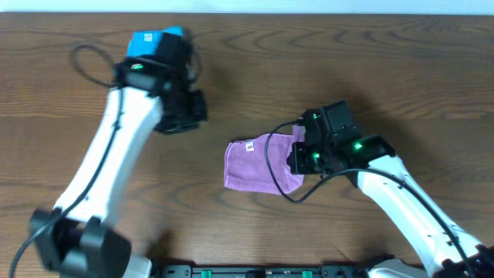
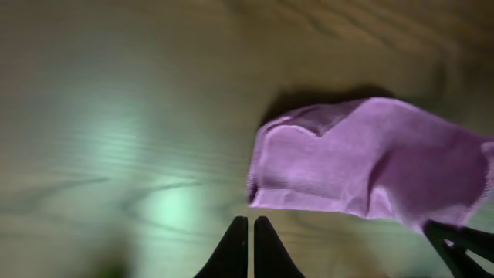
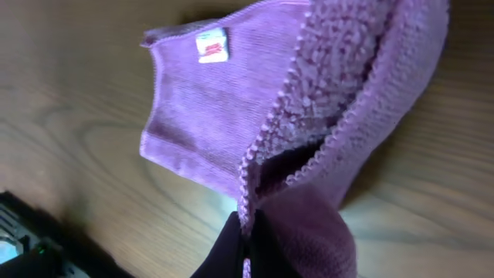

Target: Fold the cloth

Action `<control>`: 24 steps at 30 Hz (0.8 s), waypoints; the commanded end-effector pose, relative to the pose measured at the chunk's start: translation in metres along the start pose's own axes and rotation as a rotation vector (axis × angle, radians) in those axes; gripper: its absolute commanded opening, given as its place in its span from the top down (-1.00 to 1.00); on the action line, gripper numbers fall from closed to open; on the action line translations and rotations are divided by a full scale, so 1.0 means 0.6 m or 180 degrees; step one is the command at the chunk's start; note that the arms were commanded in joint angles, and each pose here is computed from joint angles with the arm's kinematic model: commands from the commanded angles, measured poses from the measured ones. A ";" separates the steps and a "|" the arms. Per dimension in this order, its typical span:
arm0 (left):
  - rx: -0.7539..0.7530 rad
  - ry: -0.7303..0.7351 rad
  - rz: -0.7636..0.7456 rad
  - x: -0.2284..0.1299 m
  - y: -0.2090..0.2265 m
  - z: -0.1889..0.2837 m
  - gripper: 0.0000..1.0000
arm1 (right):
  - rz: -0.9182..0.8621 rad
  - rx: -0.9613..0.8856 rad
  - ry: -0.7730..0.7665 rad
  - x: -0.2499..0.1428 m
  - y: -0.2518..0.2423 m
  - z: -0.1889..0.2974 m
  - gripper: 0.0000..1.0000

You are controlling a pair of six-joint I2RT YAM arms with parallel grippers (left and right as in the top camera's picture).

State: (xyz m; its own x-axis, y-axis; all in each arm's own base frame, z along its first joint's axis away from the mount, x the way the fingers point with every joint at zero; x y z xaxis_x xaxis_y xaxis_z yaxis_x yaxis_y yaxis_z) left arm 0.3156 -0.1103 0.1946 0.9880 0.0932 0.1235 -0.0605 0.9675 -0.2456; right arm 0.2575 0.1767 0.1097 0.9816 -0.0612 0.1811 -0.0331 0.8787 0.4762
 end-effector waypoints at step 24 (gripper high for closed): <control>0.0259 -0.0085 0.0049 -0.016 0.085 0.060 0.88 | 0.0278 0.0454 -0.0133 -0.050 0.163 -0.025 -0.10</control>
State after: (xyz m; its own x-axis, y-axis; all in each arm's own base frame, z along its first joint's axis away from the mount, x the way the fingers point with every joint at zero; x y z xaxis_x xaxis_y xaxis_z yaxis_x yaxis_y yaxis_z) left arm 0.2973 -0.0571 0.2100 0.9842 0.1283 0.1218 -0.1054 0.9781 -0.1793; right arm 0.2303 0.2615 0.1267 0.9696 -0.0029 0.2448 -0.1374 0.8211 0.5540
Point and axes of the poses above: each gripper's point midway between its finger pads, its own z axis back along the fingers, its own y axis along the line the jaws close on, x = y × z, the point moved 1 cm from there along z, back along the fingers, and after that the axes turned 6 degrees about -z, right-handed, at the moved point
